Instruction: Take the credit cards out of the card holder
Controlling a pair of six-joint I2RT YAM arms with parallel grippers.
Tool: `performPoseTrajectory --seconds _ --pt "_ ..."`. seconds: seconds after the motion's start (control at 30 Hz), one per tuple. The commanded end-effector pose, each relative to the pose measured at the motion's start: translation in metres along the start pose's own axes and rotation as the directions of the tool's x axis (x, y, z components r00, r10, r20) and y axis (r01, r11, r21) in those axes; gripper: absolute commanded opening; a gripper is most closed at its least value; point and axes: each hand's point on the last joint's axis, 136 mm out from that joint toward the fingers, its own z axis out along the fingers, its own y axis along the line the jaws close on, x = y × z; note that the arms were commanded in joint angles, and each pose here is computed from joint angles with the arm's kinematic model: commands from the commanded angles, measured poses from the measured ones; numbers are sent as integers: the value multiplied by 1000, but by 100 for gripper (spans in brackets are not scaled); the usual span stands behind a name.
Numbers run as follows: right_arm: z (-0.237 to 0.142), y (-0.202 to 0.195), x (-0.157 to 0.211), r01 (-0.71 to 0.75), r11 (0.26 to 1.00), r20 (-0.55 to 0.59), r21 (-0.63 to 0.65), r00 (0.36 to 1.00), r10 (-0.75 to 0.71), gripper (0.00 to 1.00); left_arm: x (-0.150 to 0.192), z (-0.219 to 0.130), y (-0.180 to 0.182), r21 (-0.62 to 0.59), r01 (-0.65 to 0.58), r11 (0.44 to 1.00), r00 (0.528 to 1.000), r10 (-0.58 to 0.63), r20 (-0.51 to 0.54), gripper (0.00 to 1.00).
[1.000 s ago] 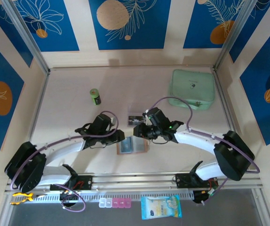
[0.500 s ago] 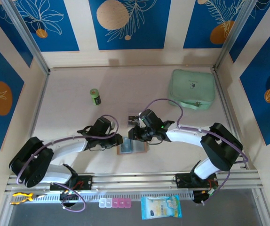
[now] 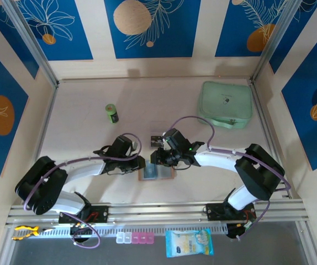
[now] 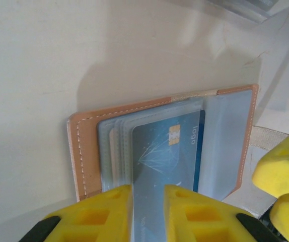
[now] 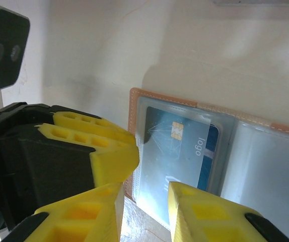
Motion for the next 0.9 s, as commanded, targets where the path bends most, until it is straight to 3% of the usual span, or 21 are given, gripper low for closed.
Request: performPoseTrajectory --seconds 0.0,0.43,0.87 --pt "4 1 5 -20 1000 -34 10 999 20 30 -6 -9 -7 3 -14 1000 1000 14 16 21" --pt "14 -6 11 -31 999 -73 15 997 32 30 1 1 -2 17 12 1000 1000 -12 -13 11" --pt "21 -12 18 -40 999 -115 25 992 42 30 4 1 12 -31 10 999 1000 -11 -7 8"
